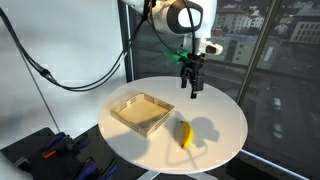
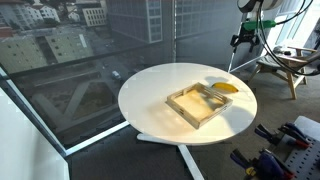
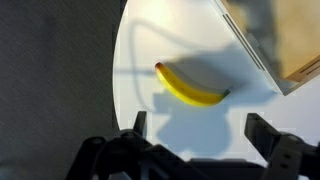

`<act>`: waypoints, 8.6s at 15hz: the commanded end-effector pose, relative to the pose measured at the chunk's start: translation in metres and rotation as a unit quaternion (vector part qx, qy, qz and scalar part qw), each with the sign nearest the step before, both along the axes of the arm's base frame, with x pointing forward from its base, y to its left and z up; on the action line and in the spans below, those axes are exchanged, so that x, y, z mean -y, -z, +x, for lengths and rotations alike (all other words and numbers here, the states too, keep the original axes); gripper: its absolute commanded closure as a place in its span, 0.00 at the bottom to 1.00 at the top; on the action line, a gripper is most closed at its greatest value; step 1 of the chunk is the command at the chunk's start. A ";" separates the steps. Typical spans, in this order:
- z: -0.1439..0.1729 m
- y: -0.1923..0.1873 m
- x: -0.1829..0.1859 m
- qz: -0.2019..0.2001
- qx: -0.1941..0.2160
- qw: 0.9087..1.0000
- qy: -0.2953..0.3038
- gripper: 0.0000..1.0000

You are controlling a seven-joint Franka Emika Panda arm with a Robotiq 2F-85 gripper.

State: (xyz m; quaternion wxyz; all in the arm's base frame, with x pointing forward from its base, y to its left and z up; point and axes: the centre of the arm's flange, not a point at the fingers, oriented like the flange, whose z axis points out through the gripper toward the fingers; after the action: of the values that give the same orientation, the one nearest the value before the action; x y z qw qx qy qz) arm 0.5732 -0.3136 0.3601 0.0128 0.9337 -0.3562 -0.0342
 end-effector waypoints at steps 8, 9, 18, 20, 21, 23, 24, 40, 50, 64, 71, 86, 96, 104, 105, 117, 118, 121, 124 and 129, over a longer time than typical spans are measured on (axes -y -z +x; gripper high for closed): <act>0.016 -0.023 0.002 0.005 0.006 0.993 -0.119 0.00; 0.016 -0.024 0.002 0.005 0.006 0.992 -0.129 0.00; 0.015 -0.024 0.002 0.026 -0.016 0.977 -0.209 0.00; 0.014 -0.021 0.003 0.028 -0.023 0.973 -0.226 0.00; 0.014 -0.021 0.004 0.029 -0.027 0.971 -0.235 0.00; 0.014 -0.020 0.006 0.028 -0.031 0.967 -0.250 0.00; 0.015 -0.020 0.007 0.028 -0.033 0.965 -0.258 0.00; 0.031 -0.027 0.005 0.013 -0.020 0.935 -0.354 0.00; 0.032 -0.035 -0.002 0.022 0.015 0.940 -0.340 0.00; 0.032 -0.034 -0.003 0.023 0.014 0.940 -0.340 0.00; 0.032 -0.033 -0.003 0.024 0.014 0.940 -0.340 0.00; 0.032 -0.033 -0.003 0.024 0.014 0.940 -0.340 0.00; 0.032 -0.033 -0.003 0.024 0.014 0.940 -0.340 0.00; 0.032 -0.032 -0.003 0.024 0.014 0.940 -0.340 0.00; 0.032 -0.032 -0.003 0.024 0.014 0.940 -0.340 0.00; 0.050 -0.040 0.004 0.019 0.029 0.938 -0.345 0.00; 0.053 -0.040 0.005 0.021 0.029 0.937 -0.347 0.00; 0.061 -0.036 0.008 0.019 0.029 0.936 -0.350 0.00; 0.069 -0.029 0.013 0.020 0.028 0.936 -0.352 0.00; 0.077 -0.015 0.025 0.020 0.025 0.936 -0.350 0.00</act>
State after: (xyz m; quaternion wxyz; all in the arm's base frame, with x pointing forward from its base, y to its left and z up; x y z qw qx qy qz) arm 0.6360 -0.3236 0.3742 0.0046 0.9998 -0.0126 -0.0158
